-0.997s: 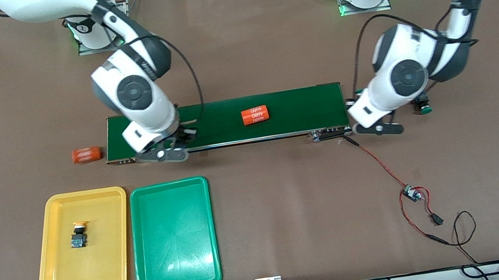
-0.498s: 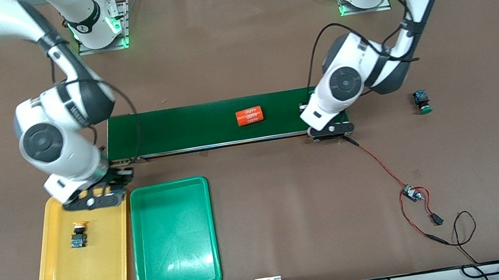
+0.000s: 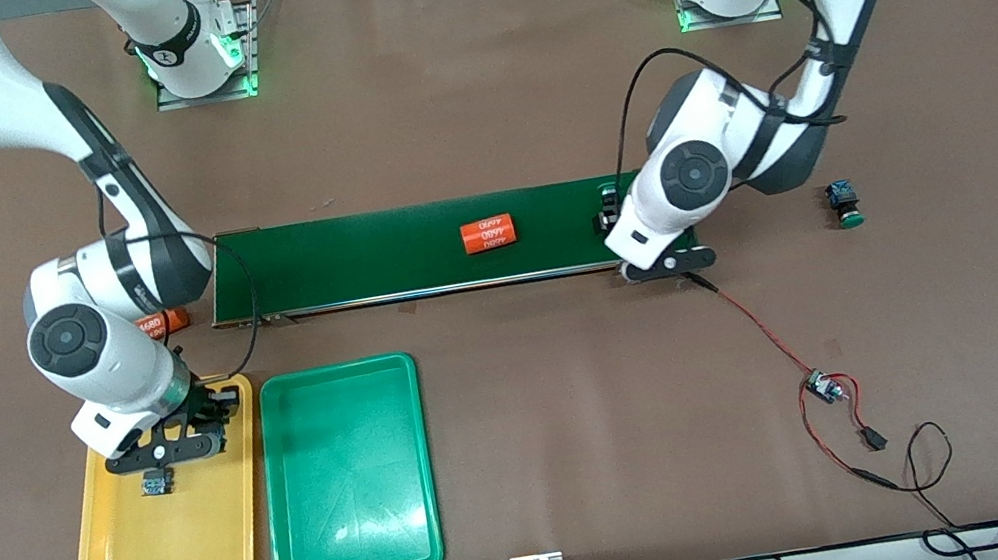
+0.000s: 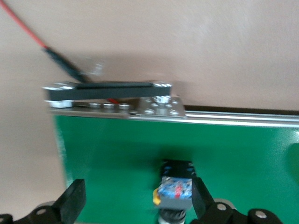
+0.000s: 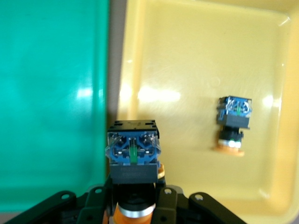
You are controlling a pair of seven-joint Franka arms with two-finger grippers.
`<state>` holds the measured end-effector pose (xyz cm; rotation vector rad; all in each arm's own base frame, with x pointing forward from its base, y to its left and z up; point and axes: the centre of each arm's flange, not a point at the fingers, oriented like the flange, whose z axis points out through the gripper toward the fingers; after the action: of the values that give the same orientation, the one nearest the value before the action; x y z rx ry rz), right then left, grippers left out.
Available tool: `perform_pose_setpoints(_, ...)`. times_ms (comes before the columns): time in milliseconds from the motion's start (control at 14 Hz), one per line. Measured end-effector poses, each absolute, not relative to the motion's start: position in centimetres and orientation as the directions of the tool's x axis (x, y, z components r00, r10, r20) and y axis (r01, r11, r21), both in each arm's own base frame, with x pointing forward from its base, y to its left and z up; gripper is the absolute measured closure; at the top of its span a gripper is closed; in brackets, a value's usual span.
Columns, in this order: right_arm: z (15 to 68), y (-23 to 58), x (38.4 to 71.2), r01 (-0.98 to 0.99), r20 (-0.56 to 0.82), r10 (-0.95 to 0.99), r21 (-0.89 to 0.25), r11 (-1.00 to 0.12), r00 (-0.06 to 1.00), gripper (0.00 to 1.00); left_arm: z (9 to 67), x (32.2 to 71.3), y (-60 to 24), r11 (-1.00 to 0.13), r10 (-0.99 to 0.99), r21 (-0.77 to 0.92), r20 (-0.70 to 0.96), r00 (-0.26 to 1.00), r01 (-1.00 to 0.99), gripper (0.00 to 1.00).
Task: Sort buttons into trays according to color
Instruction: 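Release the button in the yellow tray while the left gripper reaches buttons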
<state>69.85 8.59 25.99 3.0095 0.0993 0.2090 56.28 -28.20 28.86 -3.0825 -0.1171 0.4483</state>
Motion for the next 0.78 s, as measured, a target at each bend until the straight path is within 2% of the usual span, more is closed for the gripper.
perform_pose_setpoints(285, 21.5, 4.6, 70.7, 0.064, 0.178, 0.09, 0.145, -0.987, 0.98, 0.67, 33.1, 60.6, -21.0, -0.985, 0.158, -0.106, -0.245, 0.957, 0.135, 0.0)
perform_pose_setpoints(641, 20.3, 4.4, 70.8, 0.067, 0.192, 0.092, 0.136, -0.988, 0.977, 0.64, 30.2, 63.0, -9.1, -0.982, 0.141, -0.157, -0.275, 0.951, 0.1, 0.0)
perform_pose_setpoints(783, 20.5, 4.6, 70.9, 0.068, 0.206, 0.095, 0.132, -0.989, 0.974, 0.5, 27.8, 62.8, -4.2, -0.986, 0.123, -0.147, -0.321, 0.939, 0.08, 0.0)
